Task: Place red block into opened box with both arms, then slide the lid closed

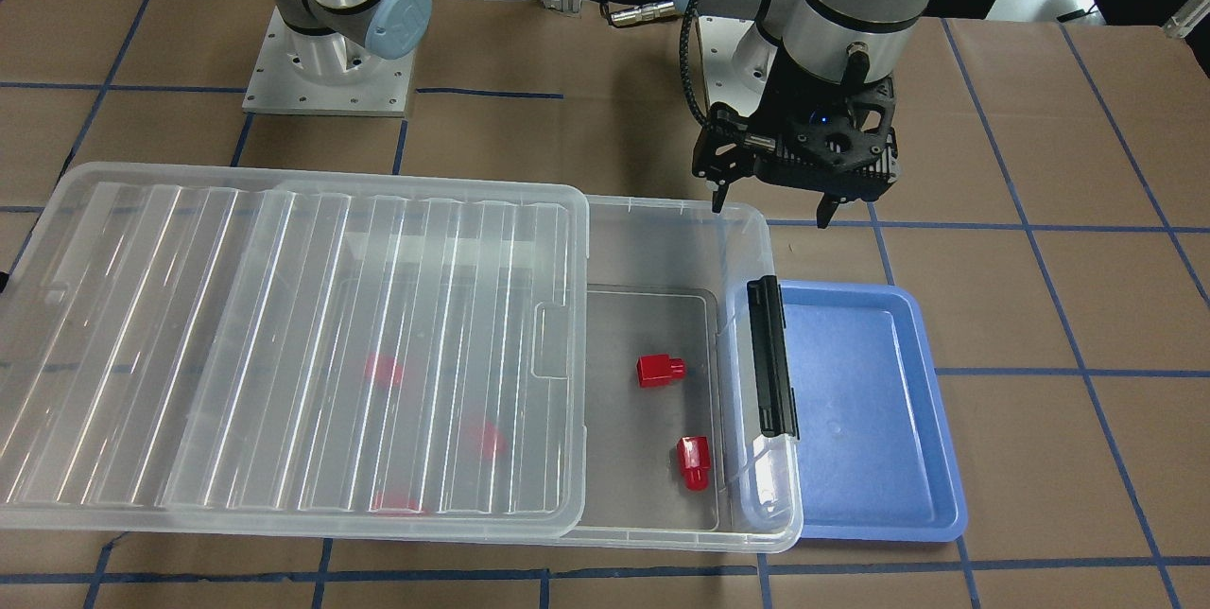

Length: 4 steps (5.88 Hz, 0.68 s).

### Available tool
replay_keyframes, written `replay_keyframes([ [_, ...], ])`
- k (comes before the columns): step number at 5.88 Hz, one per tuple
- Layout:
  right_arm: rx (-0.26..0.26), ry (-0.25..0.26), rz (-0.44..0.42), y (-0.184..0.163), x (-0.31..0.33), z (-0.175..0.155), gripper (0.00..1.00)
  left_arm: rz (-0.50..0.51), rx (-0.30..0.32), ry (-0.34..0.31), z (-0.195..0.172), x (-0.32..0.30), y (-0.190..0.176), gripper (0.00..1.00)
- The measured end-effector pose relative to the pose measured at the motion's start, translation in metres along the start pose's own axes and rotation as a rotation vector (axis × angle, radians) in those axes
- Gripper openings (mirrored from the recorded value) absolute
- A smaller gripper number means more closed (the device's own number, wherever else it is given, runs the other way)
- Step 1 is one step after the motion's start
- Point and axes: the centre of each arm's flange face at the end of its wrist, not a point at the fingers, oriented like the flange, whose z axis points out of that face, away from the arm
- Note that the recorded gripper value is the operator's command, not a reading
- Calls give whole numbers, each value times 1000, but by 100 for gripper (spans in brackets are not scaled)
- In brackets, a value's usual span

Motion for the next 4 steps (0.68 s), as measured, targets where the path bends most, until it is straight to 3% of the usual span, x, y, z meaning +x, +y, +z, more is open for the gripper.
replay_keyframes([
  [2,3,-35,-6,8,-12,3,100,-64,1,4,-14,-21,14,98],
  [4,3,-34,-38,8,-34,3,100,-66,-3,-2,-22,-28,24,98],
])
